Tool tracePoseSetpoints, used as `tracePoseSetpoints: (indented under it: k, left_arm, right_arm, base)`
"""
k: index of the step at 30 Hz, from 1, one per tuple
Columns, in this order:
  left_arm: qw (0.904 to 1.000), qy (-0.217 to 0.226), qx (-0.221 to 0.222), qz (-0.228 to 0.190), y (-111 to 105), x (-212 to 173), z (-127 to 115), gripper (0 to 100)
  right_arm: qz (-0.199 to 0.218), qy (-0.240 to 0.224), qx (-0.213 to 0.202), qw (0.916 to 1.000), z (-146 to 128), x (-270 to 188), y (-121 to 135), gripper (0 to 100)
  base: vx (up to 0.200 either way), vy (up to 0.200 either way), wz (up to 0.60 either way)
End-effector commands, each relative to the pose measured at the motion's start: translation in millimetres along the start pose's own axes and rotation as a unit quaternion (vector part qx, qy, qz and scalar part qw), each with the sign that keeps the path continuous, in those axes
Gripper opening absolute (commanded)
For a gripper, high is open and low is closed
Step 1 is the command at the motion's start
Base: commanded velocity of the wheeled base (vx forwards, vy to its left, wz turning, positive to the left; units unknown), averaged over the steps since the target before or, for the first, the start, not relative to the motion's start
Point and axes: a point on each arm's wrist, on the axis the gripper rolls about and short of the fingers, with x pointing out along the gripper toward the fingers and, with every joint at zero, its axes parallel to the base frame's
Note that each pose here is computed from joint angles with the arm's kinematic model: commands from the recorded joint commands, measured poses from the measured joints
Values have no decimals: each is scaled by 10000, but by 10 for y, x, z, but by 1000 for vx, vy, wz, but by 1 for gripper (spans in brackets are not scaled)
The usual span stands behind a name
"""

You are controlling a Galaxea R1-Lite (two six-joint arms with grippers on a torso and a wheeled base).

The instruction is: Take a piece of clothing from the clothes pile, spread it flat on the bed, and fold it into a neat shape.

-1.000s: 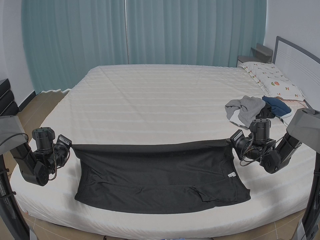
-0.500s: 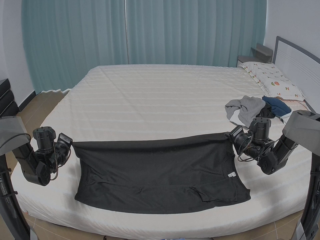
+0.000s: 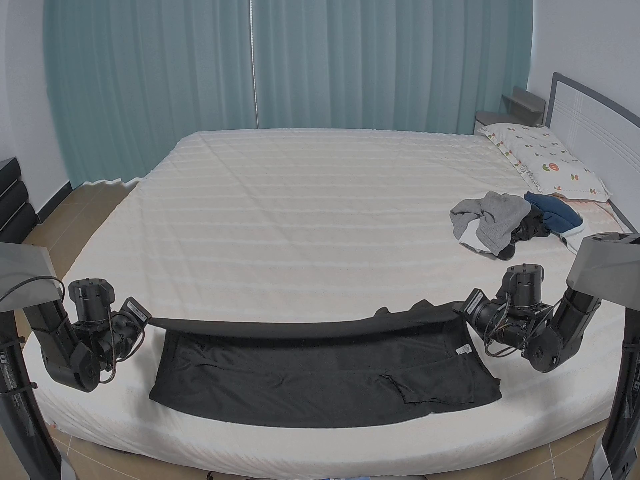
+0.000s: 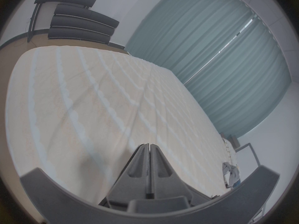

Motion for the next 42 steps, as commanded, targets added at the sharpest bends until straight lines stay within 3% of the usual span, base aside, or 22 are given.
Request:
tracePoseSetpoints:
  k: [1, 7, 24, 25, 26, 32, 42]
  left_arm:
    - [9994, 230, 194, 186, 81, -4, -116, 0]
    - [9963, 509, 513, 468, 232, 47, -253, 0]
    - [9949, 624, 577, 536, 254, 18, -299, 0]
    - [9948, 647, 594, 524, 245, 15, -314, 100]
    - [9947, 657, 598, 514, 242, 15, -318, 100]
    - [9950, 632, 610, 473, 217, -2, -311, 100]
    - [9975, 368, 532, 273, 127, 41, -206, 100]
  right_arm:
    - [-162, 238, -164, 9995, -104, -65, -92, 0]
    - [-380, 440, -275, 9979, -163, -60, -160, 0]
    - [-550, 675, -382, 9955, -238, -73, -186, 0]
    - [-550, 675, -382, 9955, -238, -73, -186, 0]
    - [-539, 664, -382, 9956, -233, -72, -180, 100]
    - [-471, 602, -388, 9963, -199, -104, -138, 100]
    - [-375, 128, -244, 9989, 136, -261, -61, 100]
  base:
    - [0, 0, 0]
    - [0, 0, 0]
    - [0, 0, 0]
    - [0, 0, 0]
    - [0, 0, 0]
    - [0, 0, 0]
    - [0, 0, 0]
